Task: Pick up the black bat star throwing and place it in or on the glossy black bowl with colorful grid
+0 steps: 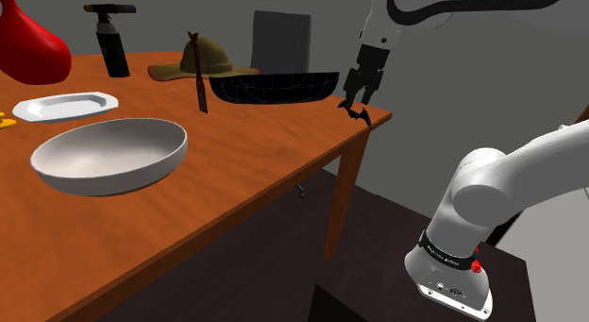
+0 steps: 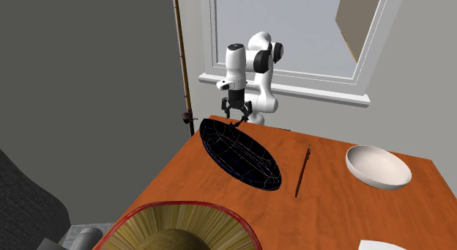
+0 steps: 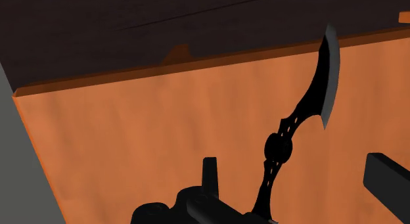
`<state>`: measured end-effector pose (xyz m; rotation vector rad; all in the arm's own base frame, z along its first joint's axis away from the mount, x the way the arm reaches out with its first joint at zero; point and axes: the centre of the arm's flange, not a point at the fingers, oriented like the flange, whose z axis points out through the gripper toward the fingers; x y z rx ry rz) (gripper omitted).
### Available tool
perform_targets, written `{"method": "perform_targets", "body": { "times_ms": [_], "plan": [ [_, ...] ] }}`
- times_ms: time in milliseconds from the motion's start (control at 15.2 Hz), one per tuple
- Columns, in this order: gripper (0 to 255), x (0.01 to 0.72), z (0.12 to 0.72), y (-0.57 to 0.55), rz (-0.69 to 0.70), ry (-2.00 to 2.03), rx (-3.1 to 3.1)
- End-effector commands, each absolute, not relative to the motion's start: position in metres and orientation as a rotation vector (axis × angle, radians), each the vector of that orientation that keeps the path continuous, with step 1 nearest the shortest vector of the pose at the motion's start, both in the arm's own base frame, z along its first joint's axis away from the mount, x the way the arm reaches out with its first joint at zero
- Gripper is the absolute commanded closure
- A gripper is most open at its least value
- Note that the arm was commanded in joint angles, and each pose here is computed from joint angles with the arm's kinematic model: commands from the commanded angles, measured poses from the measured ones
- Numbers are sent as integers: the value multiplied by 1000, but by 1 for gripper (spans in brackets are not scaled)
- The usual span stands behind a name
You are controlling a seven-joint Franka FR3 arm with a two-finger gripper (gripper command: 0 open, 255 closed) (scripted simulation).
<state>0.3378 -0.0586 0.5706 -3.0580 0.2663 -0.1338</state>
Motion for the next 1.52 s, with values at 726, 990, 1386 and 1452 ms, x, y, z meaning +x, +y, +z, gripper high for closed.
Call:
{"method": "perform_targets", "body": {
  "times_ms": [726,990,1386,1452],
  "plan": [
    [255,338,561,-57,-134,266,-3058],
    [255,338,561,-57,-134,266,-3058],
    [255,338,582,-57,-134,266,-3058],
    [255,338,587,-57,-134,266,-3058]
  ]
}}
